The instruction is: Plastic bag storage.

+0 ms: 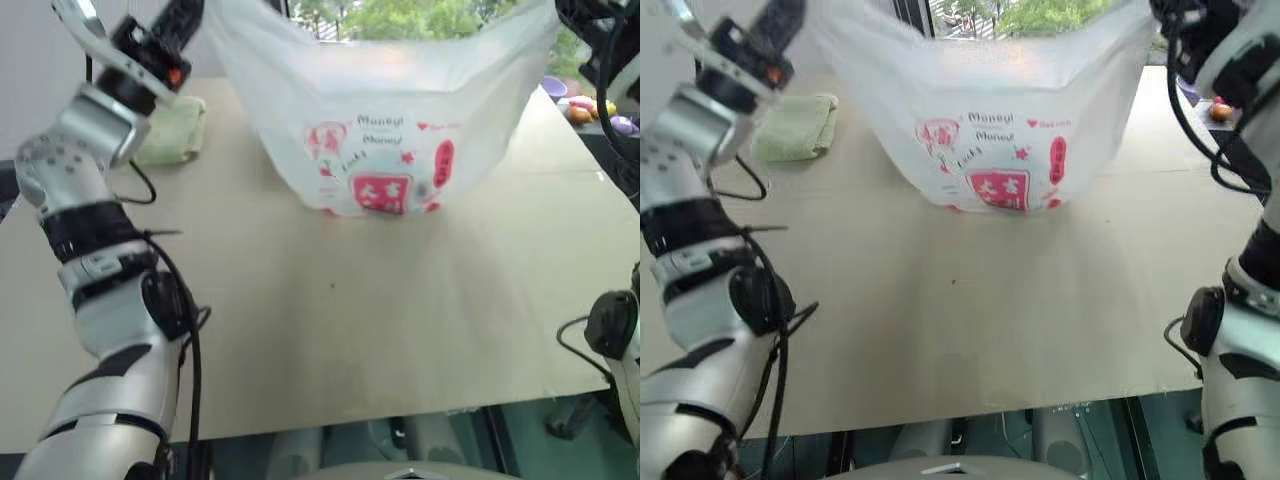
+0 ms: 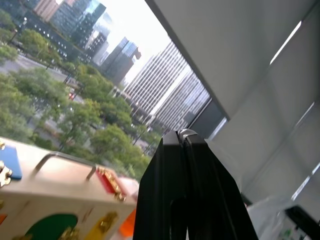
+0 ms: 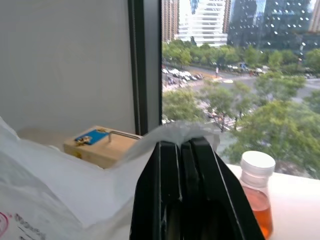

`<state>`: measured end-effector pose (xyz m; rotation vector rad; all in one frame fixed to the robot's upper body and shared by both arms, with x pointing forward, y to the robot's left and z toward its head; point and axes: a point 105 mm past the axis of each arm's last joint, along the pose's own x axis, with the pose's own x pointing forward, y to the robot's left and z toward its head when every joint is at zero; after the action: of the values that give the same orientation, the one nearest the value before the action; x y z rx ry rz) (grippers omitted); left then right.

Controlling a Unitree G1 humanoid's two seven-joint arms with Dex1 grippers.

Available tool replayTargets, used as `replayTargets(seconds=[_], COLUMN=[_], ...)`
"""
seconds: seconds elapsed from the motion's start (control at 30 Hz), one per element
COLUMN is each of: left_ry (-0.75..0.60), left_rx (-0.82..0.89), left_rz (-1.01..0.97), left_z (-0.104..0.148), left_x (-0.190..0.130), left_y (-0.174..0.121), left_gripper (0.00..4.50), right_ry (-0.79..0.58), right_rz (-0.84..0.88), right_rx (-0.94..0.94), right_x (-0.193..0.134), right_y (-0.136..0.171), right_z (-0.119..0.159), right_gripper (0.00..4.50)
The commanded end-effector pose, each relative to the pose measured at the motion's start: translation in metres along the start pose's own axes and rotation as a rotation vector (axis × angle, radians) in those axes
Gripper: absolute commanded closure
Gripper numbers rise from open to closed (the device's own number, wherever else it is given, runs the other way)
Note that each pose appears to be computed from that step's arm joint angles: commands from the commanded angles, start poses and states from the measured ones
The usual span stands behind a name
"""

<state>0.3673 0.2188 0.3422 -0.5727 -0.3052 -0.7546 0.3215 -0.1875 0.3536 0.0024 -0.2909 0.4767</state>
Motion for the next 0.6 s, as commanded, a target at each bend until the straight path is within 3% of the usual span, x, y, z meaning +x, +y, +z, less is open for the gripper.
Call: replayTargets(seconds=[0.03, 0.17, 0.27, 0.43, 0.53, 0.6], left_ry=[0.247, 0.391, 0.447, 0.505, 0.473, 0.458], left_rx=[0.120, 0.145, 0.148, 0.254, 0.295, 0.286], left_rz=[-0.056, 0.025, 0.081, 0.207, 0.209, 0.200], left_z=[-0.059, -0.125, -0.156, -0.182, -0.179, -0.172], left_x=[-0.037, -0.077, -0.095, -0.097, -0.088, -0.091], left_y=[-0.028, -0.019, -0.007, 0.030, 0.033, 0.029], left_gripper=[4.47, 4.47, 4.47, 4.47, 4.47, 4.47], right_ry=[0.211, 0.492, 0.688, 0.736, 0.706, 0.635], right_rz=[0.116, 0.171, 0.209, 0.072, 0.019, 0.052], right_rx=[-0.041, -0.071, -0.118, -0.148, -0.253, -0.226], right_x=[-0.051, -0.098, -0.124, -0.116, -0.103, -0.097], right_y=[0.044, 0.074, 0.081, 0.049, 0.029, 0.030], right_z=[-0.061, -0.128, -0.174, -0.230, -0.238, -0.229], right_gripper=[4.50, 4.50, 4.50, 4.50, 4.50, 4.50])
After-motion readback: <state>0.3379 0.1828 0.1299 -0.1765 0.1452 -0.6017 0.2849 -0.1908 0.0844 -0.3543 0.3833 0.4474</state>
